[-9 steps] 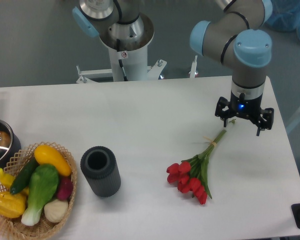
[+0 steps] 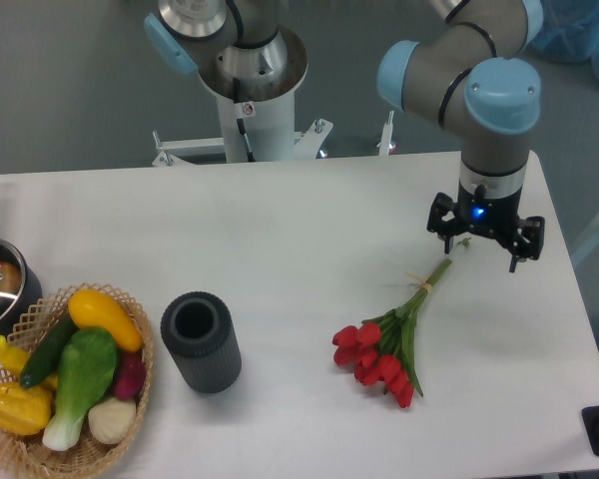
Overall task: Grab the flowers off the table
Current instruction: 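Move the open gripper over the tulip stems and lower it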
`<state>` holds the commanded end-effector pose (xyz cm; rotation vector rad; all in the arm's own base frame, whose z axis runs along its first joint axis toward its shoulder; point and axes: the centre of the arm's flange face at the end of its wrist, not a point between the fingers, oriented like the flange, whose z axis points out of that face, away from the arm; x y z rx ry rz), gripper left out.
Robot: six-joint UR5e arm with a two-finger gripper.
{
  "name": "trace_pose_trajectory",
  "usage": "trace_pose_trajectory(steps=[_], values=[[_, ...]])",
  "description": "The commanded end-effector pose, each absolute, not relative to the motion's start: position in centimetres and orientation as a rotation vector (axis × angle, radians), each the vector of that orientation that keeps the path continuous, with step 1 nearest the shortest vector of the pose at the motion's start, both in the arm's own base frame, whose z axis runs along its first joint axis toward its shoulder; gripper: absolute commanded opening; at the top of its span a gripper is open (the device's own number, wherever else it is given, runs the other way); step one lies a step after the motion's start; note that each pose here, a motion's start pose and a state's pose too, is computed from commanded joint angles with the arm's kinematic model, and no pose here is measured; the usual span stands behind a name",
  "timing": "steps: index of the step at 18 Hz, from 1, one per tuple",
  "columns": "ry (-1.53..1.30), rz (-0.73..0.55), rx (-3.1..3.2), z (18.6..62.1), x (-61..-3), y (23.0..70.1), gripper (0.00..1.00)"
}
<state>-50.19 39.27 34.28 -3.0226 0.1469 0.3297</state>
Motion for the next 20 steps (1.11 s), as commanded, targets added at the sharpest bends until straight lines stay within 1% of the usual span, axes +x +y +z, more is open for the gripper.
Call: trace_pose_trajectory(steps=[3, 7, 10, 12, 15, 18, 20], values=[[0.167, 0.247, -3.048, 31.3, -48.6, 39.0, 1.0], [0.225, 0.246, -3.043, 30.5, -46.9, 40.4, 1.0], [0.364, 0.23, -3.04, 29.6, -46.1, 41.5, 1.0], [0.375, 0.181, -3.057, 26.6, -46.6, 42.5, 1.0], [0.368, 0.181, -3.054, 25.4, -47.6, 42.3, 1.0], [0.363, 0.109, -2.999, 24.1, -47.7, 42.8, 1.0], [0.367, 0.1, -2.994, 22.6, -48.1, 43.5, 1.0]])
